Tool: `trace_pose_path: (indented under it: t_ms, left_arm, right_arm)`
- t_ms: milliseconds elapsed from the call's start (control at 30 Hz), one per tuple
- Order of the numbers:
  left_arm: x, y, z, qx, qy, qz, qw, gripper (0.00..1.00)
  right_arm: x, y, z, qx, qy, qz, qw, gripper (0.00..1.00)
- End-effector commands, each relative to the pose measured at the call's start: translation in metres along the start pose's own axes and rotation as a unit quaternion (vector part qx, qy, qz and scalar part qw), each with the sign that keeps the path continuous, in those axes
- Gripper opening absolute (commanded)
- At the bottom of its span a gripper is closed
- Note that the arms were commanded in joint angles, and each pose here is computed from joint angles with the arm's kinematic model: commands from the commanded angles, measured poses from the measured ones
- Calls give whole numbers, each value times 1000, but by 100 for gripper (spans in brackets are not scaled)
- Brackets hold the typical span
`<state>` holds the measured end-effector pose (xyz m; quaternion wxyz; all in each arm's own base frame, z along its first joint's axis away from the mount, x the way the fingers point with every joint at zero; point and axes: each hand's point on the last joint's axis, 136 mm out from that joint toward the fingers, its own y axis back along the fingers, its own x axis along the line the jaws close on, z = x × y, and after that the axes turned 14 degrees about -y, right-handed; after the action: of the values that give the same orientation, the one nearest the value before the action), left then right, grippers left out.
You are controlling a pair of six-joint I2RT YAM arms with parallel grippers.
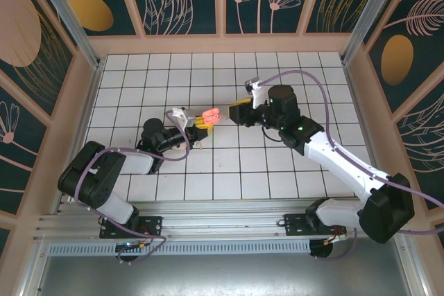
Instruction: Insert wireless bluetooth earbuds into charging case
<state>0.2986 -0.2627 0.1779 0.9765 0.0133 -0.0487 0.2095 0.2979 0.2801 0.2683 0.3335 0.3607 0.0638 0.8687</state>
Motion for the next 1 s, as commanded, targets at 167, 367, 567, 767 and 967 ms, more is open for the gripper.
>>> trace_pose_path:
  t_ms: [167,367,567,767,967]
  left_arm:
    - [30,23,-14,2,54,79,995,12]
    - [41,34,-19,17,60,113,992,12]
    - [45,39,-23,41,49,127,990,12]
    - [45,41,-24,42,49,130,989,12]
    - [45,40,-22,39,48,129,990,12]
  right_arm:
    - [-82,-48,-34,117,-146,-148,971,44]
    - [-144,-89,-57,178,-191,-270,927,43]
    - [-171,-127,-67,203,-202,-299,910,43]
    - [-189,-148,-77,224,-201,-317,899,40]
    - [-195,-156,-80,226,-202,-320,898,38]
